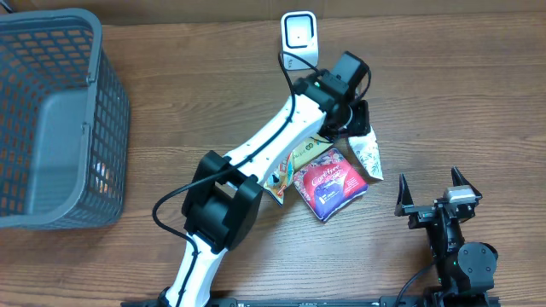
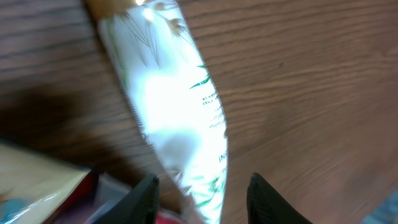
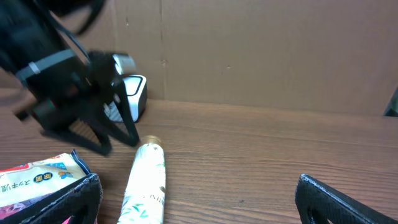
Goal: Scan the item barcode
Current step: 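Present the bottle to the scanner and set it on table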
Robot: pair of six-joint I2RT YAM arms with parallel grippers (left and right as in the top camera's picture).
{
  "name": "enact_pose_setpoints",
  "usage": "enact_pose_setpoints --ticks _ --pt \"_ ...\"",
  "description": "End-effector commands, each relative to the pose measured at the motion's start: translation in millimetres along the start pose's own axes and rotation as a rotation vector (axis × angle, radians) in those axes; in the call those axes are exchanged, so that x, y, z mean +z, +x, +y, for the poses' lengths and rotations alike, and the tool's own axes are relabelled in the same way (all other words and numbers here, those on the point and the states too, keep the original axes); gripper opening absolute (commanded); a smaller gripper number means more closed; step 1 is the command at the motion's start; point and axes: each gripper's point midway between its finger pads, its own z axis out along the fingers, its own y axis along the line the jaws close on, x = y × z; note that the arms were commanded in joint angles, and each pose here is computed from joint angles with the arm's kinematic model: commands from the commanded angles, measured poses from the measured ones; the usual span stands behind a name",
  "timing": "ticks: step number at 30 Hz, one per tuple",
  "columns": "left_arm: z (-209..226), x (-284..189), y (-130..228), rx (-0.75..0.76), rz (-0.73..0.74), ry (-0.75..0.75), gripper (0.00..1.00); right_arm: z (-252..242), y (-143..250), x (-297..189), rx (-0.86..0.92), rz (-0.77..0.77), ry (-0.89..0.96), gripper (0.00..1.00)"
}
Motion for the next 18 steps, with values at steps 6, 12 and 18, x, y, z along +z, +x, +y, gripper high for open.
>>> enact_pose_setpoints --ticks 6,12,18 --pt "-46 -206 -35 0.343 -0.287 0.107 0.62 0 1 0 -0.001 -0.008 0.002 1.0" --pt "17 -342 -29 0.181 -0.511 -0.036 0.97 0 1 0 -0.001 -0.008 0.002 1.0" --pt "119 -440 -5 -0.107 -0.676 -0.161 1.0 0 1 0 -0.001 -0.008 0.002 1.0"
